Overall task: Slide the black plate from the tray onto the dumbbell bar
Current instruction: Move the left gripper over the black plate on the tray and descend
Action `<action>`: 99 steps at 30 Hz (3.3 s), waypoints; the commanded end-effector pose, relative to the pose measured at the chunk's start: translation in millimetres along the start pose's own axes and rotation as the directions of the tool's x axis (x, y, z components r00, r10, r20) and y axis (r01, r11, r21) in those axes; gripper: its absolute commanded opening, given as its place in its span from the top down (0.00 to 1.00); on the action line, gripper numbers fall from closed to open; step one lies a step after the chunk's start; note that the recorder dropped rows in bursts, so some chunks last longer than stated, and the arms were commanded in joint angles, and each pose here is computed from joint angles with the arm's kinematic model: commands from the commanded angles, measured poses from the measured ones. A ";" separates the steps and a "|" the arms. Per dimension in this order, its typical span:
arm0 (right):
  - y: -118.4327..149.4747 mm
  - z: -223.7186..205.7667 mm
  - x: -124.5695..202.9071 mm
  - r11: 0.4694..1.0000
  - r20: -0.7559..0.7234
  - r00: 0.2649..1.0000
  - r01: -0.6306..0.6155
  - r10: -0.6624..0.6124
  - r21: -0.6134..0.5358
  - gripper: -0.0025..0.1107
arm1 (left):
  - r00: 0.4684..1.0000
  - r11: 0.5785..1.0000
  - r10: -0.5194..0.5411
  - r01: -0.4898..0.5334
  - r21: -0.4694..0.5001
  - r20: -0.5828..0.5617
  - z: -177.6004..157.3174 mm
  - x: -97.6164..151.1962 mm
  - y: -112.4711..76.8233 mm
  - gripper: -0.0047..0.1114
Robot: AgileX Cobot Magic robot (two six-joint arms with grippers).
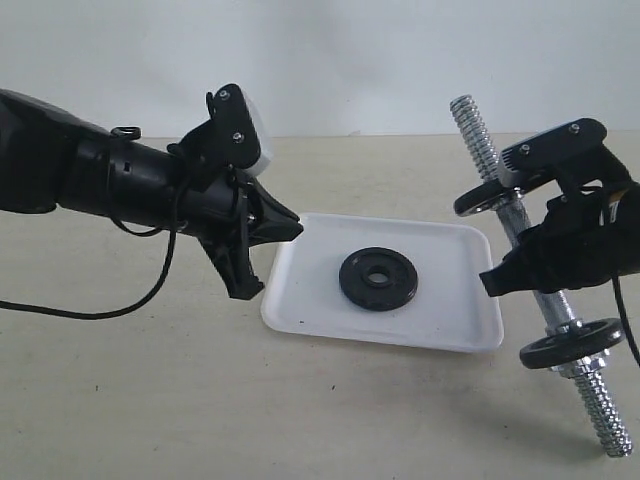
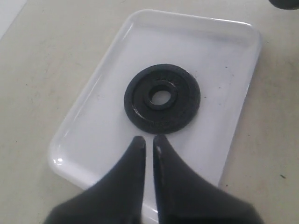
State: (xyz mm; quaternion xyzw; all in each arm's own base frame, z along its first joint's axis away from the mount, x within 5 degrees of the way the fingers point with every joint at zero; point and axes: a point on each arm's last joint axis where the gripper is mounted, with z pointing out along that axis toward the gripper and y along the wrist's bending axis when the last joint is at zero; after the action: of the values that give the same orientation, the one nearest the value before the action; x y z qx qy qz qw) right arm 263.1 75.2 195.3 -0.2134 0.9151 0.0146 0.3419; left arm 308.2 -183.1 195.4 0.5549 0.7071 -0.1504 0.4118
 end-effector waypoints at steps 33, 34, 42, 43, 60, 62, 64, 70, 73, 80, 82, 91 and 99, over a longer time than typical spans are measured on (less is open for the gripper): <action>-7.5 -22.8 -38.2 0.998 0.314 0.949 -0.001 -0.016 0.056 0.98 | 0.996 0.993 -0.070 0.064 -0.103 -0.058 99.3 -23.7 13.1 0.33; -7.5 -22.8 -38.2 0.998 0.314 0.949 -0.001 -0.016 0.056 0.98 | 0.994 0.991 -0.090 0.084 -0.104 -0.054 99.3 -23.9 13.2 0.33; -7.4 -22.6 -37.6 0.998 0.308 0.951 -0.001 -0.016 0.055 0.98 | 0.993 0.995 -0.089 0.084 -0.057 -0.076 100.0 -22.9 7.6 0.33; -7.4 -22.6 -37.7 0.999 0.308 0.951 -0.003 -0.013 0.054 0.98 | 0.991 0.994 -0.099 0.095 -0.056 -0.085 99.9 -22.1 7.4 0.33; -7.5 -22.6 -37.8 0.999 0.311 0.950 -0.023 0.007 0.048 0.98 | 0.973 0.989 0.149 -0.146 0.030 -0.176 102.8 -53.9 -6.2 0.15; -7.4 -22.6 -37.7 0.999 0.309 0.951 -0.025 0.009 0.047 0.98 | 0.974 0.989 0.147 -0.144 0.031 -0.170 103.4 -56.7 -8.3 0.14; -7.4 -22.5 -37.5 0.999 0.307 0.952 -0.025 0.009 0.047 0.98 | 0.976 0.991 0.135 -0.133 0.021 -0.168 103.5 -57.0 -7.6 0.14; -7.4 -22.5 -37.5 0.999 0.308 0.951 -0.027 0.011 0.046 0.98 | 0.984 0.995 0.092 -0.095 -0.011 -0.149 103.6 -58.6 -4.8 0.14; -7.4 -22.5 -37.5 0.999 0.308 0.951 -0.027 0.011 0.046 0.98 | 0.990 0.999 0.045 -0.048 -0.017 -0.133 103.8 -60.1 -5.0 0.14; -7.4 -22.5 -37.3 0.999 0.305 0.952 -0.026 0.011 0.046 0.98 | 0.991 0.999 0.033 -0.035 -0.012 -0.132 103.8 -60.1 -5.7 0.14; -7.4 -22.4 -37.1 0.999 0.304 0.953 -0.029 0.014 0.045 0.98 | 0.991 1.000 0.016 -0.015 0.010 -0.133 103.7 -60.5 -7.5 0.14; -7.4 -22.4 -37.1 0.998 0.305 0.952 -0.044 0.029 0.040 0.98 | 0.928 0.992 0.098 -0.062 0.110 -0.359 97.7 -44.5 -10.9 0.14; -7.3 -22.3 -36.9 0.998 0.303 0.953 -0.048 0.034 0.039 0.98 | 0.838 0.990 0.109 -0.045 0.131 -0.535 105.4 -54.0 9.1 0.14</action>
State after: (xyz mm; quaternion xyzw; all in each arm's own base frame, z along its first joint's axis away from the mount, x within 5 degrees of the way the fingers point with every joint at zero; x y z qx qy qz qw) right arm 249.1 70.7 185.4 -0.2036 0.9469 0.0112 0.2488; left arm 357.9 -283.1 172.5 0.6287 0.7521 -0.0158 0.1967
